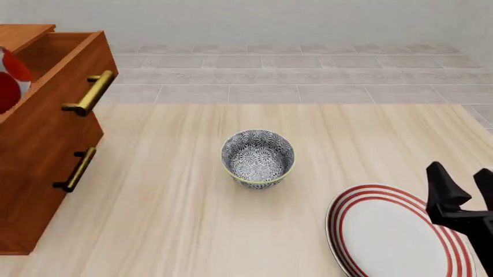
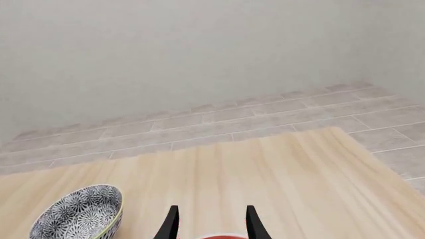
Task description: Put the ketchup in the top drawer of the cabinet.
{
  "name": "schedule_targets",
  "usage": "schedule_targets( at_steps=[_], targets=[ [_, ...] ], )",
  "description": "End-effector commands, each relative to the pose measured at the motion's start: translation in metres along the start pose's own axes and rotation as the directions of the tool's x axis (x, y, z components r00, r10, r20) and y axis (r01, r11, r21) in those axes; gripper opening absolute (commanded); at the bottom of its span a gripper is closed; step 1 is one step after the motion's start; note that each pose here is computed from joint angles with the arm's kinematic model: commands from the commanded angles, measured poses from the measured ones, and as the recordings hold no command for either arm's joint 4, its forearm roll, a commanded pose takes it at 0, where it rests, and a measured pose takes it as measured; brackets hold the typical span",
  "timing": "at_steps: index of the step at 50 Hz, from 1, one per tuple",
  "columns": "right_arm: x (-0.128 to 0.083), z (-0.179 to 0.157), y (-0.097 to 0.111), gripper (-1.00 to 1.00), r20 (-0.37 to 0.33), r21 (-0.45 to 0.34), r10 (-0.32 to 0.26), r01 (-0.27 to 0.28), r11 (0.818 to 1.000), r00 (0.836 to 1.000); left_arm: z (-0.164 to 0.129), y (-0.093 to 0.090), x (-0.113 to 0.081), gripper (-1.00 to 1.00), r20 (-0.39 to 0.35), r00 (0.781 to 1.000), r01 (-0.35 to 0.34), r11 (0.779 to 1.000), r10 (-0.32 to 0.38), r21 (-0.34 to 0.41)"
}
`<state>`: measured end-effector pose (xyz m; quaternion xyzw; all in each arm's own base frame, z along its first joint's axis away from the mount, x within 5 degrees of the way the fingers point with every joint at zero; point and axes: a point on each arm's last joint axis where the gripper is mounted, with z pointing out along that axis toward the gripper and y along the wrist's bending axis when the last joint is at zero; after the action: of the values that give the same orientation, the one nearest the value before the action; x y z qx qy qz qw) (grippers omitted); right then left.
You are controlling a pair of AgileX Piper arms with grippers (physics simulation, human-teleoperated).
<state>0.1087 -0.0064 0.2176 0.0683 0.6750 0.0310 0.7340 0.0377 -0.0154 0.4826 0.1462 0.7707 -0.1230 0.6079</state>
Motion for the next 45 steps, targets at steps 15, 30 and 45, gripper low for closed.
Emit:
schedule_targets(
  at_steps=[15, 30, 45],
  targets=[
    [0.007, 0.017, -0.002, 1.0, -0.001, 0.004, 0.008, -0.008, 1.0, 1.0, 0.019, 0.018, -0.027, -1.0, -0.045, 0.999, 0.006, 0.967, -0.018, -0.256],
    [0.015, 0.029, -0.003, 1.0, 0.001, 0.008, 0.012, -0.012, 1.0, 1.0, 0.052, 0.039, -0.023, -1.0, -0.136, 0.99, -0.015, 0.933, -0.036, -0.359],
    [0.022, 0.038, -0.005, 1.0, 0.001, 0.01, 0.012, -0.012, 1.0, 1.0, 0.065, 0.053, -0.017, -1.0, -0.156, 0.988, -0.075, 0.91, 0.012, -0.408]
  ],
)
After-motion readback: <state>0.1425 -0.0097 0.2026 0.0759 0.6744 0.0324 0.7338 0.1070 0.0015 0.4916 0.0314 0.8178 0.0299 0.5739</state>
